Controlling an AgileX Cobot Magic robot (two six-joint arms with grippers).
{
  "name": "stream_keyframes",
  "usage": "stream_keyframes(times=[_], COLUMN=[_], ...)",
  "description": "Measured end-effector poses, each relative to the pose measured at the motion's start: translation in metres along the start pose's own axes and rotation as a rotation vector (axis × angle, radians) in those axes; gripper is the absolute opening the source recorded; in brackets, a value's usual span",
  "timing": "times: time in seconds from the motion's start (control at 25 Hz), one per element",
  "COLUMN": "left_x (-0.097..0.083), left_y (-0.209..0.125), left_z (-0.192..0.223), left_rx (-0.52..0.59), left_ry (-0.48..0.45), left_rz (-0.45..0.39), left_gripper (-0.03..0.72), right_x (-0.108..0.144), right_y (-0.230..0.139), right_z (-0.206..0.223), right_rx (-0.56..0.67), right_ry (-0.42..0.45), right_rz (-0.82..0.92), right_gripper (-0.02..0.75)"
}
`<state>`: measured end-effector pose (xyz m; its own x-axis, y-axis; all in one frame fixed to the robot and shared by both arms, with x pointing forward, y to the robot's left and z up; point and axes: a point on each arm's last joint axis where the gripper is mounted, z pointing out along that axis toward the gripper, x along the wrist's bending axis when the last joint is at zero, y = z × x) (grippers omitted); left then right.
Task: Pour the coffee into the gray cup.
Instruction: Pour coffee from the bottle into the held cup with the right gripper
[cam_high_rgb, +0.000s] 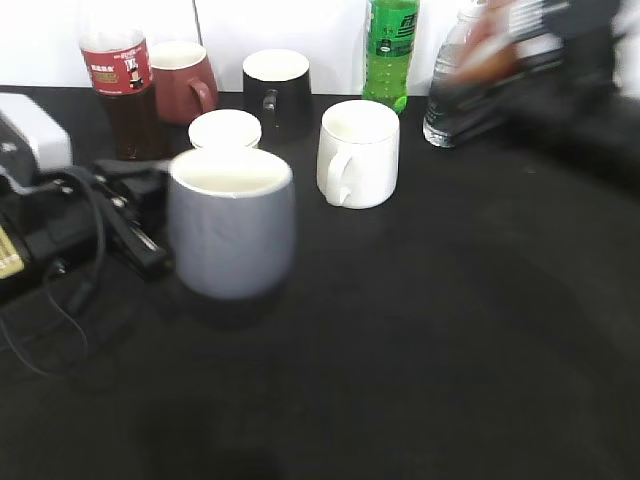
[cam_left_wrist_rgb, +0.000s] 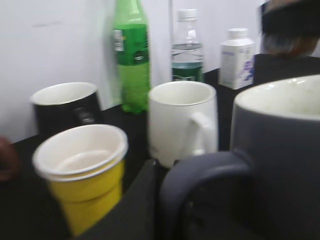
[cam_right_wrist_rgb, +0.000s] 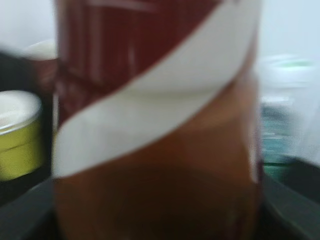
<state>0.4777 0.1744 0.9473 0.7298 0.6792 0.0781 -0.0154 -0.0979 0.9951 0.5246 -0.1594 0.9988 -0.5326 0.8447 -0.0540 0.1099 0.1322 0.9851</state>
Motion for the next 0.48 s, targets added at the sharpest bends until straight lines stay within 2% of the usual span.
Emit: stream_keyframes(times=[0.12, 0.2, 0.32, 0.48], left_x=[-0.013, -0.015, -0.017, -0.021], left_y=[0.001, 0.001, 0.001, 0.001], left_z=[0.004, 0.004, 0.004, 0.004], left_rx=[-0.003, -0.004, -0.002, 0.003], left_ry=[-0.053, -0.062, -0.085, -0.127], left_rz=[0.005, 0.007, 0.017, 0.04], left_gripper=[0.046, 0.046, 0.046, 0.046], right_x=[0.045, 0.059, 0.062, 0.065], right_y=[0.007, 0.007, 0.006, 0.003], right_z=[0.004, 0.003, 0.002, 0.002], right_rx=[-0.006, -0.012, -0.01, -0.021], right_ry=[0.138, 0.183, 0.208, 0.242], right_rz=[-0.04, -0.143, -0.236, -0.493], right_gripper=[0.531, 0.531, 0.531, 0.531])
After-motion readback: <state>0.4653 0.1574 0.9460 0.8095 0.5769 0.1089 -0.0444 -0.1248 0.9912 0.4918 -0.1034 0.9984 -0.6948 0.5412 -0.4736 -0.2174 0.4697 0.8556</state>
